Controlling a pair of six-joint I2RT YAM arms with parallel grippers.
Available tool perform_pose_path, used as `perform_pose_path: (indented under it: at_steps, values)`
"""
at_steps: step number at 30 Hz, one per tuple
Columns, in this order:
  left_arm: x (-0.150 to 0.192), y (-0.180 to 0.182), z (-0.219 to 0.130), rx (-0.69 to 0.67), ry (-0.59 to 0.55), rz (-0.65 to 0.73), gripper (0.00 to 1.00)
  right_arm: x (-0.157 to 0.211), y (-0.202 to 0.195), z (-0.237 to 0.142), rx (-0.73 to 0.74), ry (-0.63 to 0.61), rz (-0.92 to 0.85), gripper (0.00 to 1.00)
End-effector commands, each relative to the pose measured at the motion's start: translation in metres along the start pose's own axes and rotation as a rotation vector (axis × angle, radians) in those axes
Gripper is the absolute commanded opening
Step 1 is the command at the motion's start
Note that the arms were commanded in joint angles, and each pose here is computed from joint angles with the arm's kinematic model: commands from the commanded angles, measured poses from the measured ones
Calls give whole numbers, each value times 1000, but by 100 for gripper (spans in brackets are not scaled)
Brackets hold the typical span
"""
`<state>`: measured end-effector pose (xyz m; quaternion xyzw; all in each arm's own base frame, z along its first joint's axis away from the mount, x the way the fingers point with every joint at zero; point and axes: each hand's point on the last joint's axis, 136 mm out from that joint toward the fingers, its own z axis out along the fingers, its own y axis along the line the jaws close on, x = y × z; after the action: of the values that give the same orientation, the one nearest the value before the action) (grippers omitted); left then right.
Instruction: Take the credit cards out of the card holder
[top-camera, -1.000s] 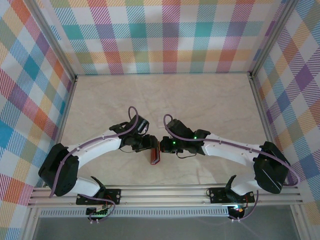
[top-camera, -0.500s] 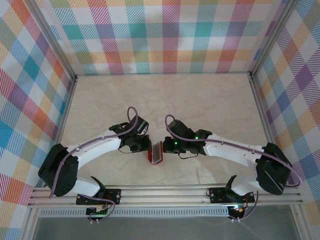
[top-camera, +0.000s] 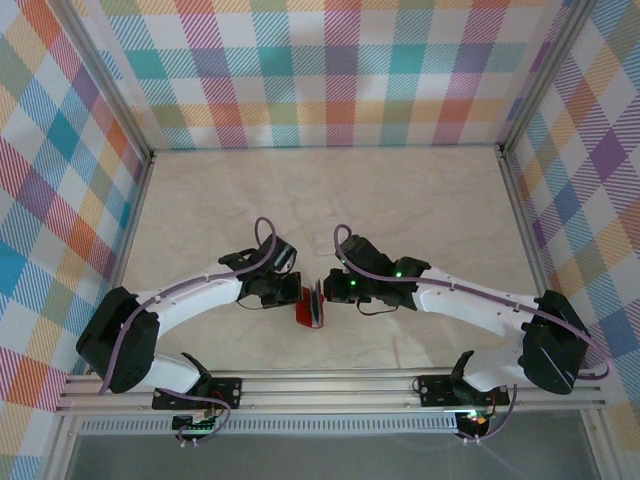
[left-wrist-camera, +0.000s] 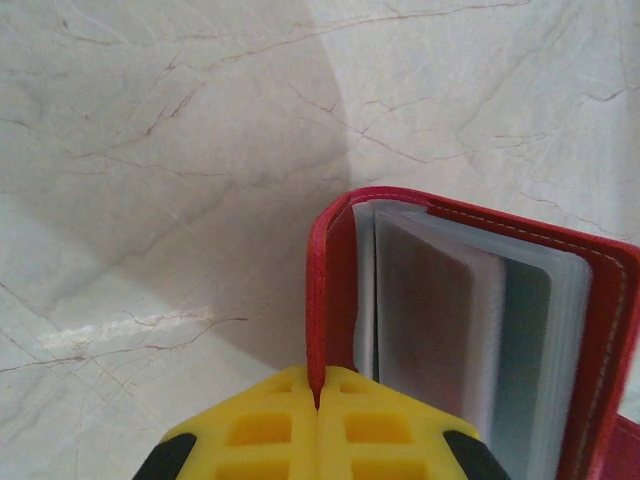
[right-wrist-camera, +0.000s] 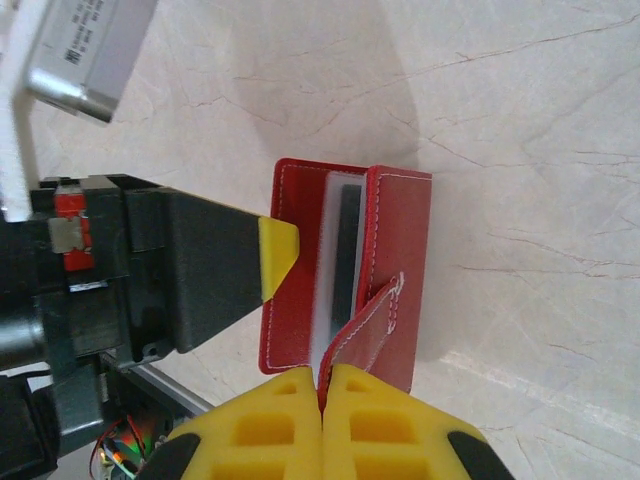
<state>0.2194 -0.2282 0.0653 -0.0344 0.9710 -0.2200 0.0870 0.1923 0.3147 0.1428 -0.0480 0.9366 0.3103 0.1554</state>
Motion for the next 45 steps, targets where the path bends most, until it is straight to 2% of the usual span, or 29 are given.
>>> perform_pose_path:
  at_steps: [1,10,15,18,25,28,34,38,45]
  values:
    - [8,1,11,17,23,-6,2,-10,31,-11,-94,-25,-33,0]
    - [15,18,27,-24,36,-17,2,-8,26,-8,-68,-16,-34,0]
    - [19,29,35,-65,52,-23,2,-4,9,-8,10,-13,-24,0]
    - [22,35,35,-81,51,-23,6,-2,-8,-9,76,-17,-23,0]
    - [23,50,20,-157,28,-20,21,12,-40,-5,176,9,-19,0]
    - [21,52,9,-181,12,-11,23,16,-50,-5,210,12,-25,0]
    - [16,50,-9,-208,-8,5,25,21,-65,-6,255,25,-32,0]
    - [8,33,-16,-174,-12,18,25,24,-80,-6,308,28,-42,0]
    - [10,3,2,-83,53,26,23,30,-104,2,370,31,-48,0]
